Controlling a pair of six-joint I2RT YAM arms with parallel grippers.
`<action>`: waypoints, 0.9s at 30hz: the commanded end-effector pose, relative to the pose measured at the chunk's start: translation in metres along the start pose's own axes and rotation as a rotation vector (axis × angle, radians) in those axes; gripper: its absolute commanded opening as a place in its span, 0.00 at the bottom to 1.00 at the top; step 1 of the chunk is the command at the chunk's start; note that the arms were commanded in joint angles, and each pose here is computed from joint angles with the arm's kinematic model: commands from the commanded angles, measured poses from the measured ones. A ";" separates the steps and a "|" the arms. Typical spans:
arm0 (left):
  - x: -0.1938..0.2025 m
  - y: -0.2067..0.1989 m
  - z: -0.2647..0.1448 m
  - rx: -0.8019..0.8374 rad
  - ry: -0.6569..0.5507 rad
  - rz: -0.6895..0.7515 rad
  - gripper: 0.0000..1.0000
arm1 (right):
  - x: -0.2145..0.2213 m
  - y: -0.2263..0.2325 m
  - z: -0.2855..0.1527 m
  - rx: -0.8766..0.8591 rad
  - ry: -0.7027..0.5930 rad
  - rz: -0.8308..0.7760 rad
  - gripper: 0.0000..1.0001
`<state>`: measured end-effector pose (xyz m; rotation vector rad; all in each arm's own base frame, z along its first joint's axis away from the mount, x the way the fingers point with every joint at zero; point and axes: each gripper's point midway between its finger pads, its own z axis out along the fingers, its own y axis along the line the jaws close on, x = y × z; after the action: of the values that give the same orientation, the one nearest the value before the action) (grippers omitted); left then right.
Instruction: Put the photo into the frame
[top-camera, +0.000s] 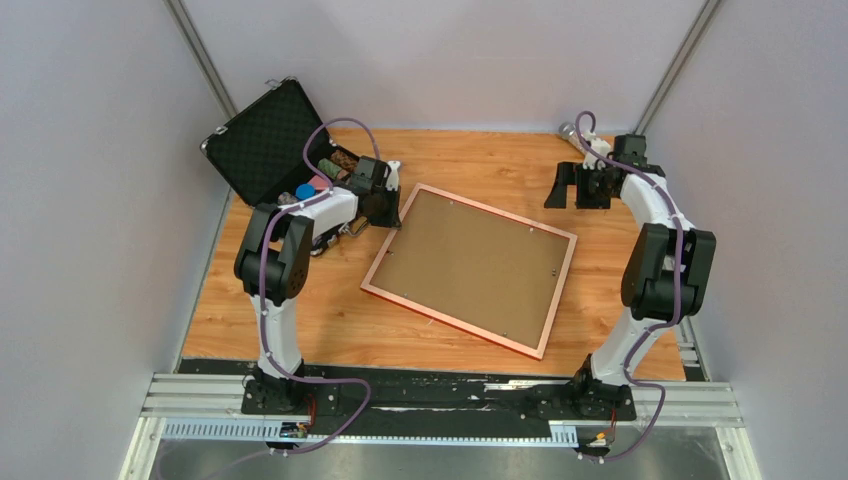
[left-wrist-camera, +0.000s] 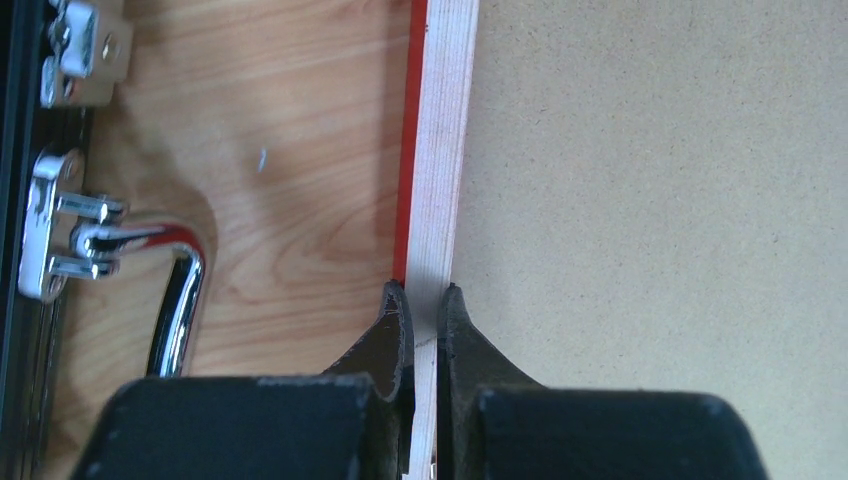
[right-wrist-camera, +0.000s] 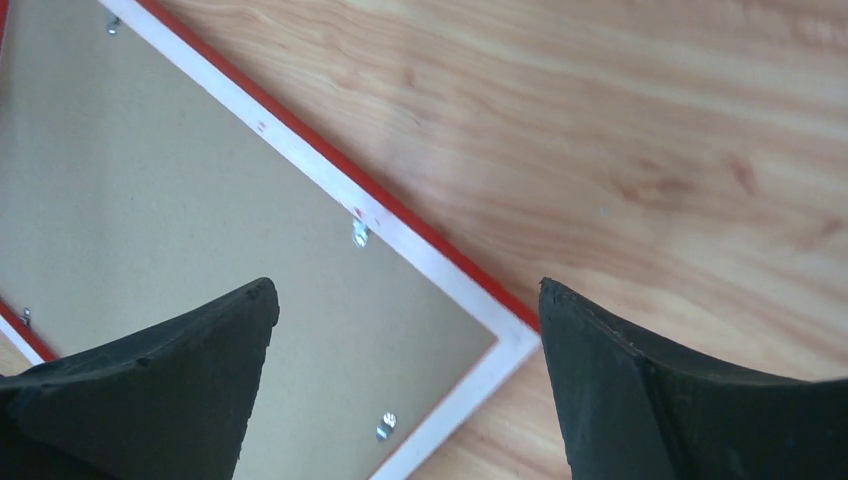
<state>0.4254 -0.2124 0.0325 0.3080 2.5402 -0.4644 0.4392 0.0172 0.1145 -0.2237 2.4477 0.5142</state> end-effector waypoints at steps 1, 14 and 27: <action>0.025 0.017 -0.010 -0.050 0.038 -0.188 0.00 | 0.004 0.003 -0.027 -0.009 -0.053 0.117 1.00; 0.060 0.017 -0.016 -0.023 0.041 -0.407 0.00 | 0.089 0.006 -0.033 0.074 0.052 0.086 0.96; 0.083 0.009 -0.009 0.047 0.112 -0.459 0.17 | 0.108 -0.009 -0.015 0.113 0.105 0.097 0.68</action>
<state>0.3965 -0.1959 0.0319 -0.1069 2.5117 -0.6688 0.3342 0.0029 0.0601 -0.0704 2.6151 0.4550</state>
